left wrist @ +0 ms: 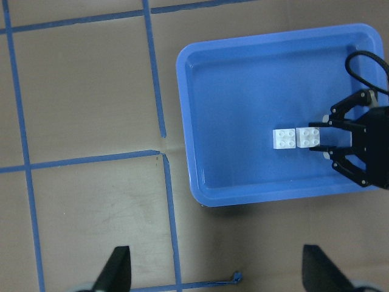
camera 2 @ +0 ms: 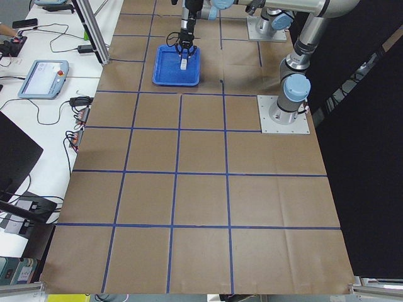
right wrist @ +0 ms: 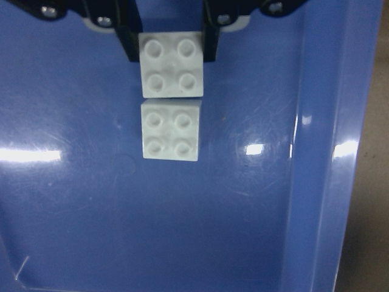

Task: Assemble white blocks and place on blue tray

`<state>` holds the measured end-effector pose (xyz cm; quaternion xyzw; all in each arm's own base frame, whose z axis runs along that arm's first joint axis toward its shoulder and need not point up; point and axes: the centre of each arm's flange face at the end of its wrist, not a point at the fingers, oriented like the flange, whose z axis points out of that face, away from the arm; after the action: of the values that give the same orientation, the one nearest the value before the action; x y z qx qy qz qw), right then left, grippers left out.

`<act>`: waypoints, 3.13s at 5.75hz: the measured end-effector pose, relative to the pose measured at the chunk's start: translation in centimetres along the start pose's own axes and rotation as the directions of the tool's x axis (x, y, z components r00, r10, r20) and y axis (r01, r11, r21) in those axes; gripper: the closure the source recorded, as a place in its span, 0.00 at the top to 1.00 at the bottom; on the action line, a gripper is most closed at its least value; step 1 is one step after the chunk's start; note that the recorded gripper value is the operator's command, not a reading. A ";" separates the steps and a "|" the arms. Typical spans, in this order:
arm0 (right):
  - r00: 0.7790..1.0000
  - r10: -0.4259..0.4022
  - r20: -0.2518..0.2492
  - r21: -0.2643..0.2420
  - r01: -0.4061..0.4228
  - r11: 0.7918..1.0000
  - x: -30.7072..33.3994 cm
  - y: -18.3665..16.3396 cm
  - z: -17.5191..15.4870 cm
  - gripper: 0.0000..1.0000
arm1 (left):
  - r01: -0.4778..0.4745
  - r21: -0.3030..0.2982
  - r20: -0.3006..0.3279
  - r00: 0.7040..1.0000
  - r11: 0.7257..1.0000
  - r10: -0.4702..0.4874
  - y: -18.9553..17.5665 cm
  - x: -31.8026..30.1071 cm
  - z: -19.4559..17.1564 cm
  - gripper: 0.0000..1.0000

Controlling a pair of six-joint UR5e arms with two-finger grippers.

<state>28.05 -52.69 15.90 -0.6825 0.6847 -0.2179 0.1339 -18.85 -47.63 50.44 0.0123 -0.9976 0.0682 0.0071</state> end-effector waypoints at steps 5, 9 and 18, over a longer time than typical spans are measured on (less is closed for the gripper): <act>1.000 -0.006 -0.003 0.005 0.006 1.000 -0.1 -0.4 0.1 0.24 | 0.074 0.032 -0.005 0.997 0.997 -0.074 -1.1 -2.1 -0.5 0.99; 1.000 -0.003 -0.010 0.005 0.003 1.000 0.0 -0.4 0.1 0.33 | 0.072 0.041 -0.006 0.997 0.997 -0.072 -1.3 -2.2 -0.8 0.99; 0.998 0.001 -0.056 0.008 -0.001 1.000 3.2 -1.8 -2.1 1.00 | 0.072 0.043 -0.004 0.997 0.997 -0.072 -1.3 -2.2 -0.8 0.99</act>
<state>28.50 -55.55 18.96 -0.6753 0.6877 -0.2393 0.1175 -16.58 -48.73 51.41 0.0481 -0.9948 0.0892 0.0107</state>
